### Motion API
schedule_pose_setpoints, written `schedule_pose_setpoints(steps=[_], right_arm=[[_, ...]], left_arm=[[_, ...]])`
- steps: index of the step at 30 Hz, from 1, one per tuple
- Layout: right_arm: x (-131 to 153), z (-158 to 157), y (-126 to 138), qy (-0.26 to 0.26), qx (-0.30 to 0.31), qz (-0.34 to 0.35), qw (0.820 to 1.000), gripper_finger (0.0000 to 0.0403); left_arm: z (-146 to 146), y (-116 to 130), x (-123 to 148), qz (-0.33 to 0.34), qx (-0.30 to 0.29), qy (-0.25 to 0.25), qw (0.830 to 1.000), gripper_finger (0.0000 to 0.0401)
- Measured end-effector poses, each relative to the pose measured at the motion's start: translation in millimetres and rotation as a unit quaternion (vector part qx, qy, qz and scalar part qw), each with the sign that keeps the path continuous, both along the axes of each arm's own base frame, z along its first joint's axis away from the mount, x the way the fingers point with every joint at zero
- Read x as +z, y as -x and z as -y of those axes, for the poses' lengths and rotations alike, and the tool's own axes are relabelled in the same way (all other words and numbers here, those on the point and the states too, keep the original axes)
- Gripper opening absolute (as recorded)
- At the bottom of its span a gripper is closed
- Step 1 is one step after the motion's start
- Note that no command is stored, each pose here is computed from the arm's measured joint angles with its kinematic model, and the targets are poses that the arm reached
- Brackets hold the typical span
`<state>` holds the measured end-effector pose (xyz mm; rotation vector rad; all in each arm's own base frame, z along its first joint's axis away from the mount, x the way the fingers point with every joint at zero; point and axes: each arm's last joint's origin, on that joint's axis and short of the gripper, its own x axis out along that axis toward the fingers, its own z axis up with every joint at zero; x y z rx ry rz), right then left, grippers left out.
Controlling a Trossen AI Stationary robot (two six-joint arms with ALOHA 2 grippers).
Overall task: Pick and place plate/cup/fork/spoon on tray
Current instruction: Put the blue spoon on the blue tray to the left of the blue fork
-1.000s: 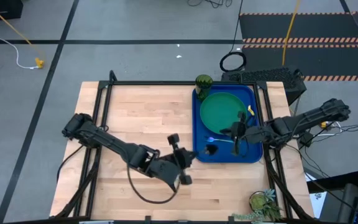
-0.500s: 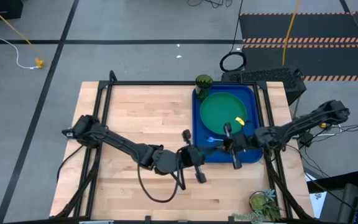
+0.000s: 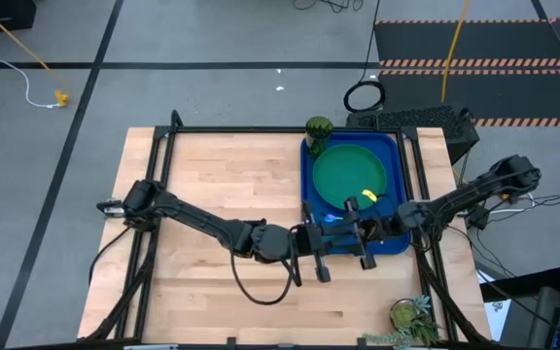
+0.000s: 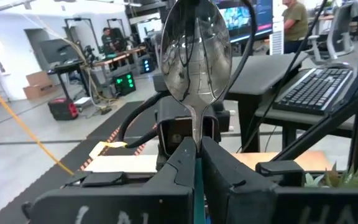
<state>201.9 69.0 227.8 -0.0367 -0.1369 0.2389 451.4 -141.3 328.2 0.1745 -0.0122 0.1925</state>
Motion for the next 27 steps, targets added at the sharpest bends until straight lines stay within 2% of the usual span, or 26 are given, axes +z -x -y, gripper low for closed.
schedule_pose_setpoints(steps=[5,11,16,24,27], right_arm=[[4.1,-1.8,-1.0,-0.01,0.003,0.032,0.999,0.022],[3.2,-2.8,-3.8,-0.016,0.003,0.043,0.999,0.021],[4.2,-3.4,-5.5,-0.023,0.003,0.062,0.998,0.0166],[6.4,-3.3,-4.0,-0.037,0.012,0.063,0.997,0.0053],[7.9,-3.3,-2.9,-0.034,0.018,0.067,0.997,0.002]], left_arm=[[-4.2,-1.4,1.4,0.005,-0.013,0.006,1.0,0.0019],[-4.6,-1.5,1.3,0.003,-0.012,-0.006,1.0,0.0008],[-7.1,-5.9,-1.6,0.016,-0.026,0.013,0.999,0.0019],[-4.4,-6.0,-1.9,0.021,-0.03,0.001,0.999,0.0009],[-3.2,-5.4,-0.7,0.026,-0.026,0.001,0.999,0.0024]])
